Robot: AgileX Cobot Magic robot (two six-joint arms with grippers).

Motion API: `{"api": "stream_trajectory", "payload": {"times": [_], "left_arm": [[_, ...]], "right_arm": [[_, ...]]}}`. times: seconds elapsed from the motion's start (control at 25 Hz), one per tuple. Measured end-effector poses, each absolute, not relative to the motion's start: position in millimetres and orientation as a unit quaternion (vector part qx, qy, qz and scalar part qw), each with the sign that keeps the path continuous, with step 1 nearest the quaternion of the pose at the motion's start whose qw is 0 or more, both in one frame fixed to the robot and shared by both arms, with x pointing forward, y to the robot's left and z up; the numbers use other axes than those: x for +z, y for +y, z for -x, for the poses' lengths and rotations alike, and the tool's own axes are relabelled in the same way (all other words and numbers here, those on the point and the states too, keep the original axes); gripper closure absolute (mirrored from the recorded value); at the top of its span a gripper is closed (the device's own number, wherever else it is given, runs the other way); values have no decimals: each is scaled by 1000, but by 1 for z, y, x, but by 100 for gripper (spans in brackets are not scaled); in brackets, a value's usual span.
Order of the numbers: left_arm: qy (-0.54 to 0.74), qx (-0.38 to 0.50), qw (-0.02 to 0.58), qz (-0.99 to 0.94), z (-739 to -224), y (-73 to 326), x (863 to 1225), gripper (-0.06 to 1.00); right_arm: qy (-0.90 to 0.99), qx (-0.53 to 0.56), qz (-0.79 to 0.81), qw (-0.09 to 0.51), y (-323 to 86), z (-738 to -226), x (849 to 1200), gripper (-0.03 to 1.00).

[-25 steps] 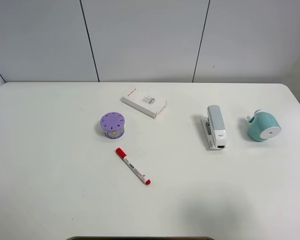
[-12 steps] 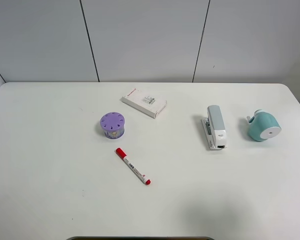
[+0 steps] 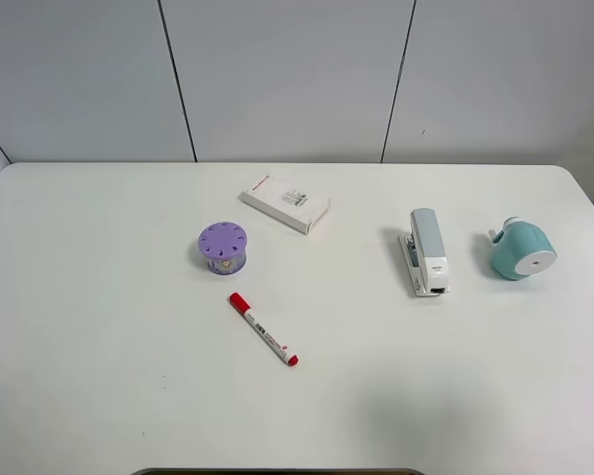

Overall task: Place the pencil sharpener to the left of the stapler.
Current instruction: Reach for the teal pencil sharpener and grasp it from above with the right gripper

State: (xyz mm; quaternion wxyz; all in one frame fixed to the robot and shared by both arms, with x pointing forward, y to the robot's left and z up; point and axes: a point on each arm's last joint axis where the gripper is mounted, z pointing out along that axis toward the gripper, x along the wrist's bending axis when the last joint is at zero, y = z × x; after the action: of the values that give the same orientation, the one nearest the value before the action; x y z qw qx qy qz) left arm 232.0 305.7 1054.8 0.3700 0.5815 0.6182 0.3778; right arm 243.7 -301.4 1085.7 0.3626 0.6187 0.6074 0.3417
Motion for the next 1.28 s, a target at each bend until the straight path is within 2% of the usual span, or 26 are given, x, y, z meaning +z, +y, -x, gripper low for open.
{"api": "stream_trajectory", "payload": {"times": [0.72,1.0,1.28], "left_arm": [[618,378,370,-582,-232,306,1055,-1],[618,378,370,-582,-232,306,1055,-1],[618,378,370,-582,-232,306,1055,-1]], "right_arm": [[630,214,-676,316,-313,-344,1138,-3],[648,156,-695,271,-316,-391,1132,-3],[637,130,-727,223,-335,-427,1117,-3]]}}
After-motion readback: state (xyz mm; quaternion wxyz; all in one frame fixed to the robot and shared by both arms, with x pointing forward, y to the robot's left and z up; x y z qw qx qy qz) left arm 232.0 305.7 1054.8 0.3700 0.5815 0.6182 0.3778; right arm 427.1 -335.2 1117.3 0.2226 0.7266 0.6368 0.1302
